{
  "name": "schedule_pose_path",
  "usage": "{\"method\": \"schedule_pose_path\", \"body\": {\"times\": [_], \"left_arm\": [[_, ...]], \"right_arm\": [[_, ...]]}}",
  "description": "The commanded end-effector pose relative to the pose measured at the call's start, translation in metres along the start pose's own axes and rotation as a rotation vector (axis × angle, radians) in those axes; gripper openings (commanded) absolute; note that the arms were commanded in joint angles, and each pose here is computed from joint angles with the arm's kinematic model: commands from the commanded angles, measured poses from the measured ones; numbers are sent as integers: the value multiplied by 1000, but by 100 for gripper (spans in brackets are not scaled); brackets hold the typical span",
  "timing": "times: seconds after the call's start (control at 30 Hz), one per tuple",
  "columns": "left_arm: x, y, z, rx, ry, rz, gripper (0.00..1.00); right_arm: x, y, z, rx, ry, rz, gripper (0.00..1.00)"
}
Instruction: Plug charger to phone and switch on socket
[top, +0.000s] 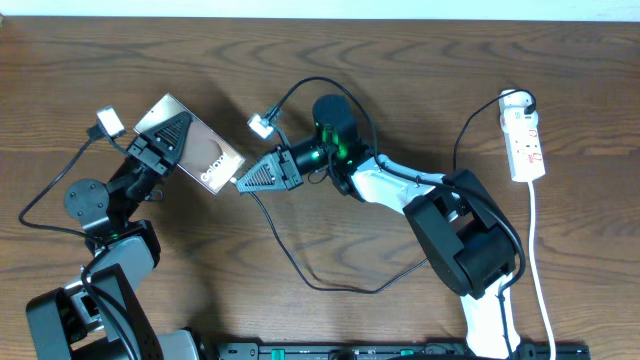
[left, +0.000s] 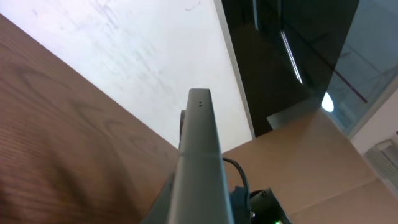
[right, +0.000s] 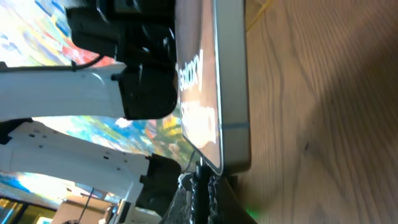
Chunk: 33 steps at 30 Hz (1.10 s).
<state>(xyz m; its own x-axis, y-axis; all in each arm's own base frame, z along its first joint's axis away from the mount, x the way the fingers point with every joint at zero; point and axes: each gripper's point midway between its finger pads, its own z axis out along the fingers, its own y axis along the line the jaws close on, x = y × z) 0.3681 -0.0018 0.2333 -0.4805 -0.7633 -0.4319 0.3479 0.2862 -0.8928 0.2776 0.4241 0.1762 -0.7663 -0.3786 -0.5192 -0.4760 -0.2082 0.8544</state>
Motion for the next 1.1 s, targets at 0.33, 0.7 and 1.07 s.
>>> {"method": "schedule_pose_path", "body": {"times": [0.33, 0.7, 1.07], "left_arm": [[25, -9, 2, 37, 119, -15, 7], [20, -8, 3, 29, 92, -18, 7], [-13, 2, -8, -17, -58, -43, 8]], "right_arm": [[-39, -2, 1, 81, -168, -24, 1], [-41, -2, 1, 81, -174, -19, 1], [-33, 0, 2, 62, -135, -5, 1]]}}
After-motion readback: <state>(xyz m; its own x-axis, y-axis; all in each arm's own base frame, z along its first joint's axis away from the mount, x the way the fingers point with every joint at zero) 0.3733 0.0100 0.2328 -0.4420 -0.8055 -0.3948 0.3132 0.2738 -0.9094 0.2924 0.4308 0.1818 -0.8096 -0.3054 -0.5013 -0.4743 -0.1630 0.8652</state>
